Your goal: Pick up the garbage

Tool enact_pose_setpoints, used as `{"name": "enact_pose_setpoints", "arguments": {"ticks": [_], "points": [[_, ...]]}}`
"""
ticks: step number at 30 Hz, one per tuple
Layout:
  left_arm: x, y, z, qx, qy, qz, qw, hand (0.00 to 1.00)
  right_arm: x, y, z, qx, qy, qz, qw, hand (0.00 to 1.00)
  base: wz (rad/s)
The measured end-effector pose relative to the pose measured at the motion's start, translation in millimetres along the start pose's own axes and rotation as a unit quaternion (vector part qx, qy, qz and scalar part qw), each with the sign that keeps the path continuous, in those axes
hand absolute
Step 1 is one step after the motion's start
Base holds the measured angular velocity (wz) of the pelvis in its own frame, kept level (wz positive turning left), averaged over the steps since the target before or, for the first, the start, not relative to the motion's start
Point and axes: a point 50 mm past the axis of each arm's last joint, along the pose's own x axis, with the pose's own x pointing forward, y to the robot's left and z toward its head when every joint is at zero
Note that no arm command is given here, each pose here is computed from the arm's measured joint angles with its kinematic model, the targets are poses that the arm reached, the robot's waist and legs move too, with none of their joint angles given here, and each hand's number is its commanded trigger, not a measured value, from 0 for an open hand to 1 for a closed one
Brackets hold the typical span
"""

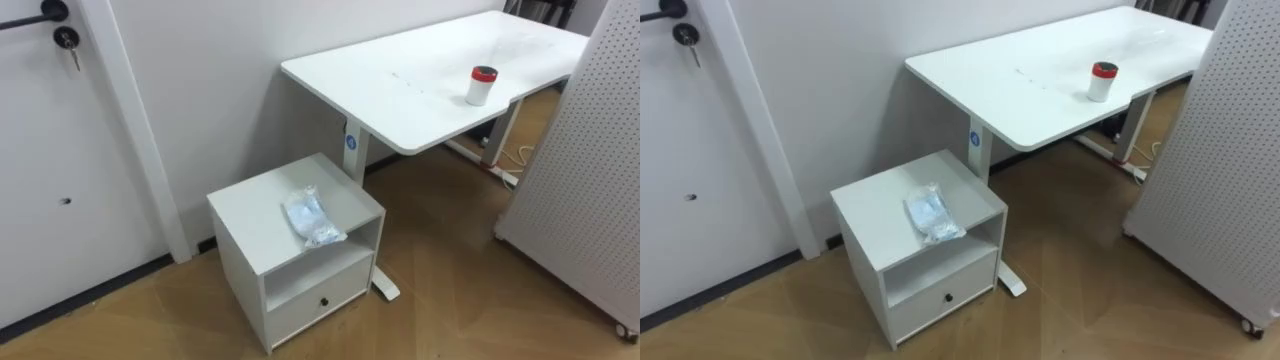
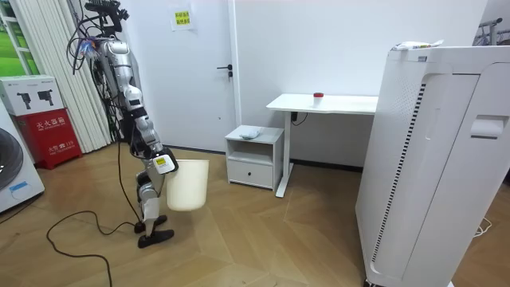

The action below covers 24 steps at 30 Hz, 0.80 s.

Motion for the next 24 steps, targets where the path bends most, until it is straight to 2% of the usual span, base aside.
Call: {"name": "enact_pose_setpoints", "arguments": {"ticks": [17, 24], "points": [[0.0, 2.7, 0.4, -0.002, -0.003, 0.017, 1.0, 0.0, -0.6, -1.7, -3.7, 0.015, 0.004, 0.001, 1.0, 1.0, 0.04], [0.2, 9.0, 1.2, -0.026, -0.001, 0.034, 0.999, 0.0, -1.5, -5.2, -8.0, 0.042, 0.006, -0.003, 0.999, 1.0, 0.0]]}}
